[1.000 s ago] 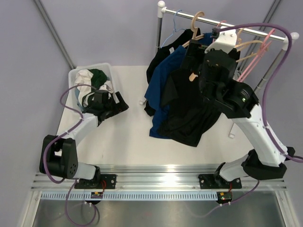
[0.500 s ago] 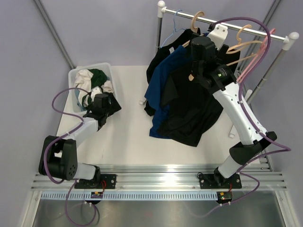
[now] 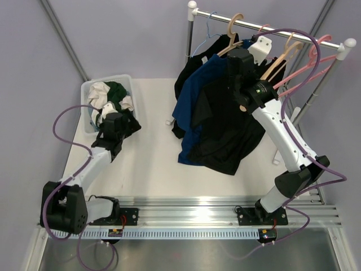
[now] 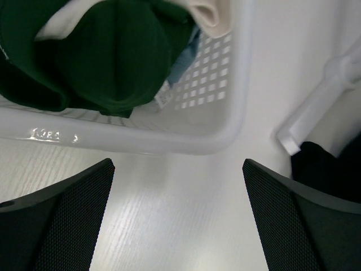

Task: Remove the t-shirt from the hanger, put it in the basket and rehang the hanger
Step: Pick up the hanger from the clothesline.

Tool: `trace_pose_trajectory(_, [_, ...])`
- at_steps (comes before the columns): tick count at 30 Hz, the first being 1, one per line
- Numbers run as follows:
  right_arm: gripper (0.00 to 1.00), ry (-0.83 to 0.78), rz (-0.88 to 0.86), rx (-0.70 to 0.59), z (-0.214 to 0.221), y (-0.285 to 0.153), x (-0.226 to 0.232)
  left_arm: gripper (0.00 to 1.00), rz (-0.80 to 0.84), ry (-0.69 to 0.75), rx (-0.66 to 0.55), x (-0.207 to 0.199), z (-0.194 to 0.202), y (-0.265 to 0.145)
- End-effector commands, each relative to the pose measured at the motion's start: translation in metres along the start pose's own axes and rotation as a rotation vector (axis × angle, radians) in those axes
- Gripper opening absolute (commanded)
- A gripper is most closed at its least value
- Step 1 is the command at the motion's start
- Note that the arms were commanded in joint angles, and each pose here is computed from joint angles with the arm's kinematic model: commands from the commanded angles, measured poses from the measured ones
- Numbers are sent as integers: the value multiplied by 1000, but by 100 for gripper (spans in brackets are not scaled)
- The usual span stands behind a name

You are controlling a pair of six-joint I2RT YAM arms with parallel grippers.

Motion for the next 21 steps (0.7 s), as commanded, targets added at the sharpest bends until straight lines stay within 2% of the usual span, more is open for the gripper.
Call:
trace_pose_trajectory(1, [64, 96, 61, -54, -19, -6, -15, 99, 184, 22, -39, -47, -20, -38])
trace_pose_trajectory(3, [62, 96, 75, -41, -16, -4, -14, 99, 221, 30, -41, -57, -20, -54])
trace_pose_trajectory(9, [65, 117, 71, -13, -5, 2, -6, 99, 386, 14, -71, -79, -18, -106])
trace_pose_trajectory(15, [67, 122, 60, 3, 4, 10, 4, 99, 483, 30, 13, -92, -1, -124])
trace_pose_trajectory(21, [65, 118, 70, 36, 17, 14, 7, 99, 522, 45, 31, -94, 4, -133])
Point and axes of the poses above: each gripper's point midway between its finger pads, its own y axis out along the fingers, its own x axis along the line the jaws close on, z = x × y, the point moved 3 cm from there along -y, back along the fingers, and after that the axes turned 14 degrees about -y, right-handed, at the moved point
